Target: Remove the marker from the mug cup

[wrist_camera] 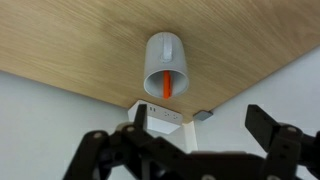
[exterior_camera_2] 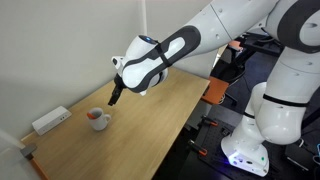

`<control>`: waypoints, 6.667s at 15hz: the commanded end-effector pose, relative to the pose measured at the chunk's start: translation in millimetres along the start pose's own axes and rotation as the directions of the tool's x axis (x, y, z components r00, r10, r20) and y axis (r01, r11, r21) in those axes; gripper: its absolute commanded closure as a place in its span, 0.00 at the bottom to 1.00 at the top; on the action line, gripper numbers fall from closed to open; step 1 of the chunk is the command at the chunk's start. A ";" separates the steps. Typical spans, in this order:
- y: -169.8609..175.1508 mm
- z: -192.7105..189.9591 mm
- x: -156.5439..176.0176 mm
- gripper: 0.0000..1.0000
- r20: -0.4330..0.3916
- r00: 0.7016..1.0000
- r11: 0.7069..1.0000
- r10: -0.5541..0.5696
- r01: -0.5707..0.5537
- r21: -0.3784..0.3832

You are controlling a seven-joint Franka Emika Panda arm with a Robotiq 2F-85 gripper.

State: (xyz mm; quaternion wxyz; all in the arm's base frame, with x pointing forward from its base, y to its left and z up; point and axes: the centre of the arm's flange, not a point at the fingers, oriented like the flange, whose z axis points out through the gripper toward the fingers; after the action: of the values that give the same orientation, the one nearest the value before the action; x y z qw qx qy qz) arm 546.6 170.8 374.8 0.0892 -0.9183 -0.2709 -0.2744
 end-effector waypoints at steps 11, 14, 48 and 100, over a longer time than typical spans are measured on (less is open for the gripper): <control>-13.7 31.1 -6.6 0.00 -0.129 0.992 0.996 0.002 -0.014 -0.089; -27.4 45.6 -10.1 0.00 -0.153 0.988 0.995 0.006 -0.020 -0.094; -25.3 126.6 23.8 0.00 -0.060 0.986 0.982 0.154 -0.160 -0.103; -19.9 168.4 44.6 0.58 -0.046 0.995 0.991 0.088 -0.093 -0.102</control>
State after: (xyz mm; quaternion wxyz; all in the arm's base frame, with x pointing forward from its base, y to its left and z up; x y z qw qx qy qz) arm 637.4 257.5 256.1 0.0588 -0.9295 -0.2238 -0.2873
